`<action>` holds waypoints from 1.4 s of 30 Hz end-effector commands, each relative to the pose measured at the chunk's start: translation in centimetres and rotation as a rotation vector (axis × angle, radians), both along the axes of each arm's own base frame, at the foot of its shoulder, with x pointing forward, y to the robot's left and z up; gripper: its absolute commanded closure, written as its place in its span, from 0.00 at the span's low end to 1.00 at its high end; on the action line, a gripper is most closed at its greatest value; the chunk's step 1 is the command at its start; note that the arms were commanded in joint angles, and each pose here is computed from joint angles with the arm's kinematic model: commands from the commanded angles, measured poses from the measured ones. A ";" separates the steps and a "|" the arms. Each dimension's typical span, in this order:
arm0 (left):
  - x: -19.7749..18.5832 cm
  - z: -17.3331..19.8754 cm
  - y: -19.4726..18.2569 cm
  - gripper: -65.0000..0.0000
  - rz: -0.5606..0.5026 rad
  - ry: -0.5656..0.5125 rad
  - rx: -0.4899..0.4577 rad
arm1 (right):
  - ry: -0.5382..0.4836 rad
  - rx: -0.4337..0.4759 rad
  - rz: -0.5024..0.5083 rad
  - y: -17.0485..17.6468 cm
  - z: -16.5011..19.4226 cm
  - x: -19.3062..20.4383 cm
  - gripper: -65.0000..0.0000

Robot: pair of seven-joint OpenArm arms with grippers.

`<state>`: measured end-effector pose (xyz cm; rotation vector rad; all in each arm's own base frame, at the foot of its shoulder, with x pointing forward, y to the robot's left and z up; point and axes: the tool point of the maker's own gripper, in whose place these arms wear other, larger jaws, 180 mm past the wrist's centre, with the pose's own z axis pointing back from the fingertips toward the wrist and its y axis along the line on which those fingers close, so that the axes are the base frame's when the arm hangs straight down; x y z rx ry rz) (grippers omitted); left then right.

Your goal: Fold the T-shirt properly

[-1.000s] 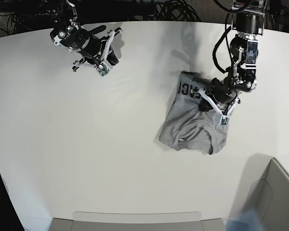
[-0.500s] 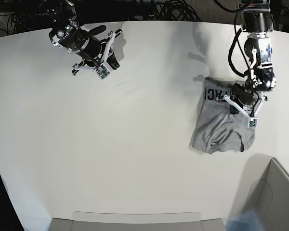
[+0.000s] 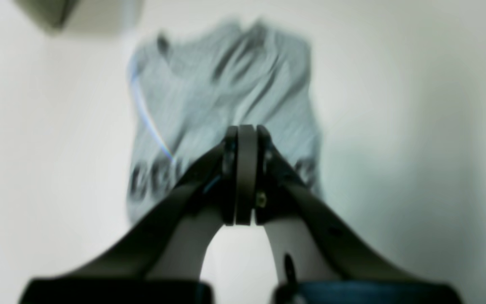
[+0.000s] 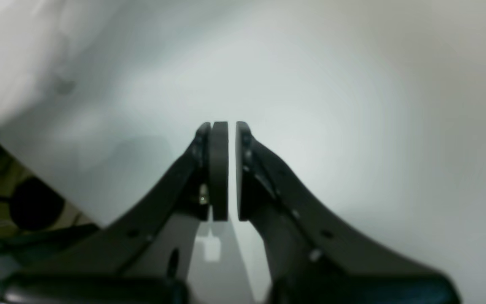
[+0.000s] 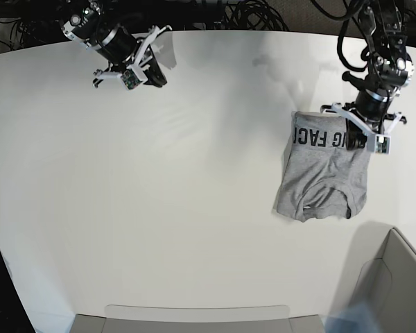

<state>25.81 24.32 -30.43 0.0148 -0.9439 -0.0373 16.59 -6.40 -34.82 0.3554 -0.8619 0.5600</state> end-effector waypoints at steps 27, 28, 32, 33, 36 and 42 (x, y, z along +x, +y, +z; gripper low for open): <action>-29.6 -13.1 2.5 1.00 0.192 0.825 -0.050 | 0.726 -0.155 0.036 -7.9 -10.4 -26.5 0.96; -29.7 -14.2 1.9 1.00 0.188 0.841 -0.073 | 0.747 -0.163 0.035 -8.2 -11.5 -26.9 0.96; -31.7 -18.8 0.3 1.00 0.202 0.956 -0.145 | 0.854 -0.206 0.054 -9.8 -16.1 -29.1 0.96; -32.4 -19.6 0.2 1.00 0.211 0.984 -0.155 | 0.869 -0.212 0.062 -10.2 -16.9 -29.6 0.96; -33.4 -22.0 -0.1 1.00 0.238 1.038 -0.184 | 0.894 -0.226 0.071 -12.0 -19.6 -30.7 0.96; -34.3 -26.2 -1.2 1.00 0.243 1.055 -0.200 | 0.912 -0.256 0.045 -15.3 -23.4 -31.9 0.95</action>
